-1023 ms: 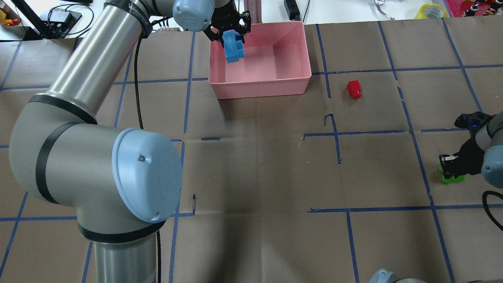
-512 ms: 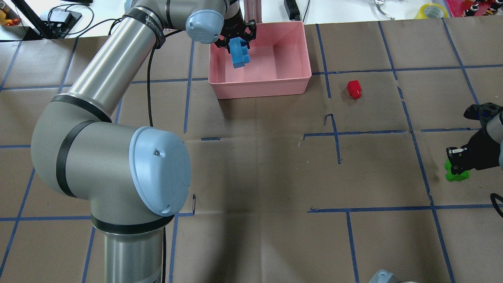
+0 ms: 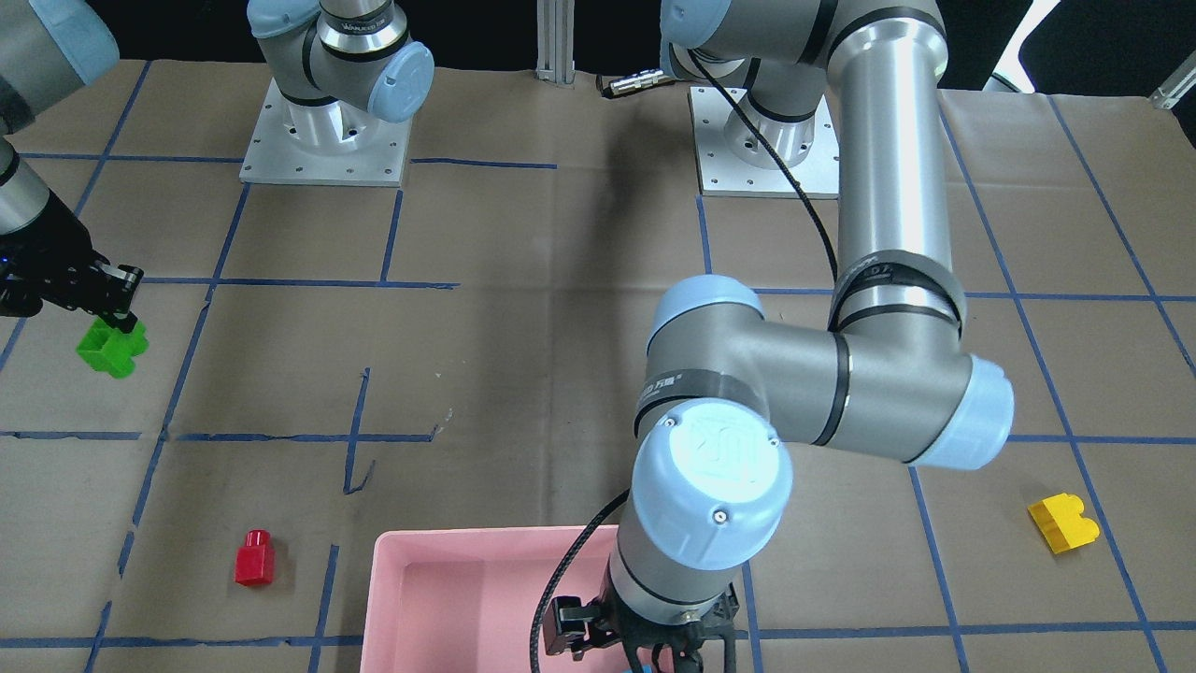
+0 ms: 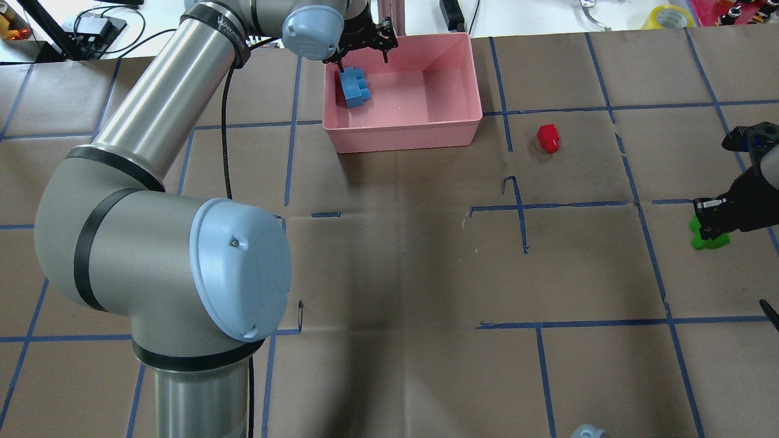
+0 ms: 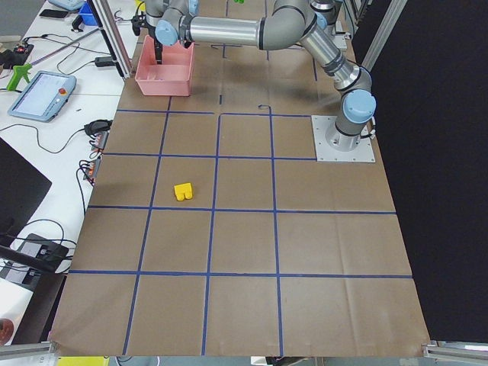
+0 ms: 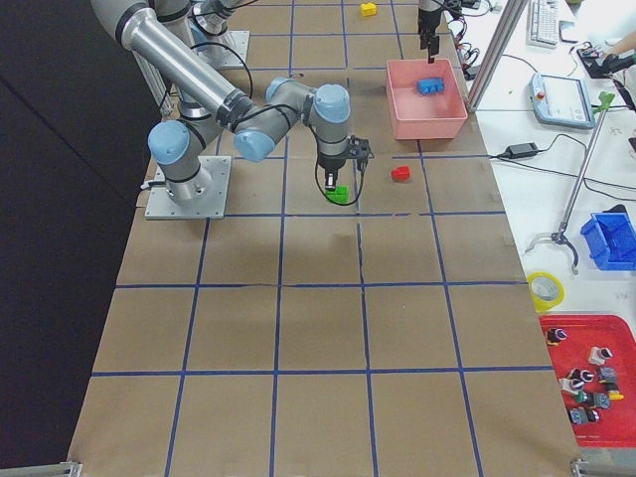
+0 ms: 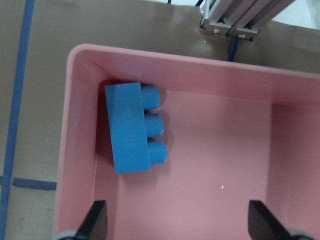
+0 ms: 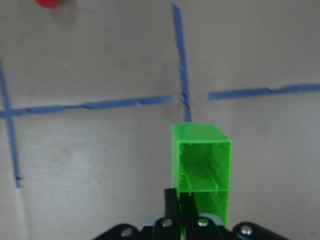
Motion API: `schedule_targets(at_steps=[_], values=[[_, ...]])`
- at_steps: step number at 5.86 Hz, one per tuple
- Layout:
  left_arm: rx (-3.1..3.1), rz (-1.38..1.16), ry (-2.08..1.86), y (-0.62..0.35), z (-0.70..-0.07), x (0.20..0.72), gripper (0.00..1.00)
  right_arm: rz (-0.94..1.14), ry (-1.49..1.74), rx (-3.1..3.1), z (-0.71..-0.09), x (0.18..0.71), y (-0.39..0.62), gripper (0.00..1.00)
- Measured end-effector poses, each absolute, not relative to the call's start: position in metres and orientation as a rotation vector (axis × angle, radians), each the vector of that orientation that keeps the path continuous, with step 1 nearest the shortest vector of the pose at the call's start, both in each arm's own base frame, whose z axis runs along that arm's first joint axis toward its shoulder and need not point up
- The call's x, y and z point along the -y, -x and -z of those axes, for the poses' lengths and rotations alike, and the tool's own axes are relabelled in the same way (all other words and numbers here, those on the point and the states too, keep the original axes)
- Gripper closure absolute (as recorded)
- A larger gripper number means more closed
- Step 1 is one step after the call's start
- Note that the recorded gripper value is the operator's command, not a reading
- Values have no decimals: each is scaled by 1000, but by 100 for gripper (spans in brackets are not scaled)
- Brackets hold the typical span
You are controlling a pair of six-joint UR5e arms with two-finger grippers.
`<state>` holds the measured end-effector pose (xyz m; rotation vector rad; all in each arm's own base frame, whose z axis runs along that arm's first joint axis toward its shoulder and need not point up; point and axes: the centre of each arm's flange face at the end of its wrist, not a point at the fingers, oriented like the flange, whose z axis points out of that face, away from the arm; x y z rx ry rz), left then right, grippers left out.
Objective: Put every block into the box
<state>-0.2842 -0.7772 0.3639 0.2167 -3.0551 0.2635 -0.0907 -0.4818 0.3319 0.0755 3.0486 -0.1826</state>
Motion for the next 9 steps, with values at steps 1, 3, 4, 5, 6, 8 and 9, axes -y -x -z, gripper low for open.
schedule_targets(at_steps=[1, 3, 4, 5, 6, 8, 9], values=[[3067, -246, -213, 255, -405, 765, 0, 300, 24, -2912, -347, 508, 49, 98], [3089, -202, -206, 150, -451, 760, 0, 390, 97, -2674, -361, 565, -43, 98], [3097, -179, -195, 91, -458, 759, 0, 396, 112, -2612, -371, 605, -84, 97], [3107, -158, -189, 22, -456, 758, 0, 386, 140, -2582, -371, 649, -126, 95], [3112, -127, -227, -58, -447, 755, 0, 373, 158, -2565, -361, 684, -167, 54], [3106, -64, -341, -190, -423, 738, 0, 370, 182, -2565, -346, 702, -202, 1], [3099, -29, -367, -228, -406, 732, 0, 371, 190, -2566, -344, 704, -205, 0]])
